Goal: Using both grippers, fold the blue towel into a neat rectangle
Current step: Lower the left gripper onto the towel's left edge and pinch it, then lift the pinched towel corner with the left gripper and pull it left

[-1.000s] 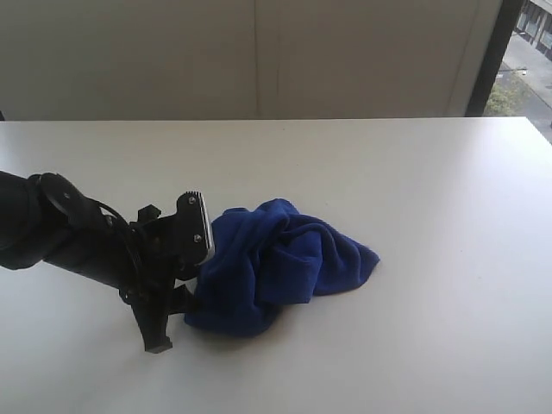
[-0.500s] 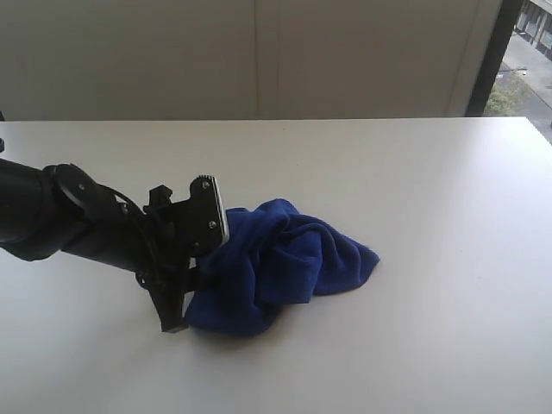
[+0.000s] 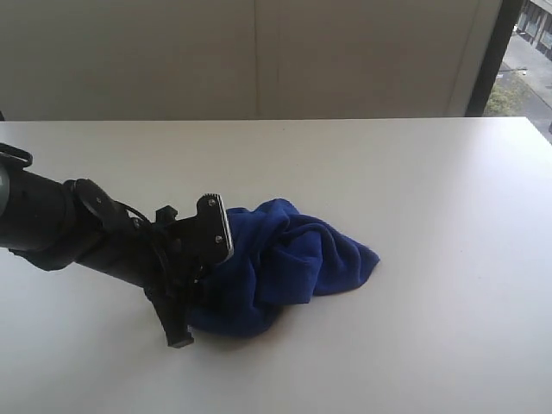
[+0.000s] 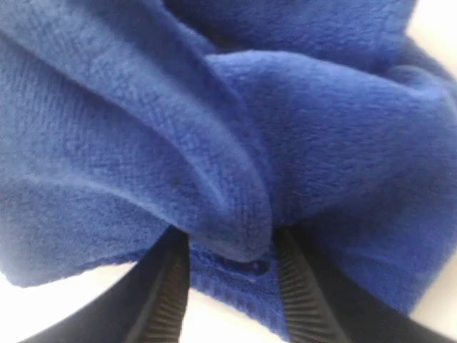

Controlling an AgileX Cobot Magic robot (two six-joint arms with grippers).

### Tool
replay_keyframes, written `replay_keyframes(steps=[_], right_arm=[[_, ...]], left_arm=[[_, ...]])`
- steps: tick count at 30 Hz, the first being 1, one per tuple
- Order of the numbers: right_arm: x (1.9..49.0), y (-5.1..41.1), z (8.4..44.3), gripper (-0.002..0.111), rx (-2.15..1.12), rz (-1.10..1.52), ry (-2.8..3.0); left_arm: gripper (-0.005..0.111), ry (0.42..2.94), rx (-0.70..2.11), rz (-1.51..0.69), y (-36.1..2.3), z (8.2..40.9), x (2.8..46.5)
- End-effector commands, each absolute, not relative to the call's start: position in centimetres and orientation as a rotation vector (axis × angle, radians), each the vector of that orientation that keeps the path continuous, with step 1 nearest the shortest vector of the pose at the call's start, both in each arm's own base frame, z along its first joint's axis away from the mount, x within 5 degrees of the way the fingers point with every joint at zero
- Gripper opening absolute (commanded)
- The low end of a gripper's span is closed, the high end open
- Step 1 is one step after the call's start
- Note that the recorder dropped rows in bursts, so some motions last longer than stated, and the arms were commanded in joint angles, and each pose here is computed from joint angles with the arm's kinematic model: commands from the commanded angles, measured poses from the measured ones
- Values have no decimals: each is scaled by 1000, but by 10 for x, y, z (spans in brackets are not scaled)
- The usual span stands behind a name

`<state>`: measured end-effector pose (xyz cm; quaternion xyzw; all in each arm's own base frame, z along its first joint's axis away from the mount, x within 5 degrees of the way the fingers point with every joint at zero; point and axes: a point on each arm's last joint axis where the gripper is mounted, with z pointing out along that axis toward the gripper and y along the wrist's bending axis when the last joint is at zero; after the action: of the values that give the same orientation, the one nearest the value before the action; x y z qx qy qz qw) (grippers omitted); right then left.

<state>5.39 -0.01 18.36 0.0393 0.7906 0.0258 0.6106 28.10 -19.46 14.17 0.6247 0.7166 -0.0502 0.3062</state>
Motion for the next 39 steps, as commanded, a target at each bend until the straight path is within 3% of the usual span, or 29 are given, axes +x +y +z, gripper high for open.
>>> replay_keyframes(steps=[1,12,19,24,32,39], right_arm=[[54,0,183,0,96,61,1817],[54,0,183,0,96,61,1817],[54,0,183,0,96,61,1817],[54,0,183,0,96,61,1817],[54,0,183,0,96,61,1817],[54,0,183,0,96,61,1817]], left_arm=[[40,1933,1505,-75,-193,153,287],[38,1866,1464,-44,-191,178,285],[0,1855,1459,-42,-190,182,285],[0,1830,1442,-38,-189,192,283],[0,1691,1404,-95,-184,247,263],[0,1508,1560,-77,-175,282,235]])
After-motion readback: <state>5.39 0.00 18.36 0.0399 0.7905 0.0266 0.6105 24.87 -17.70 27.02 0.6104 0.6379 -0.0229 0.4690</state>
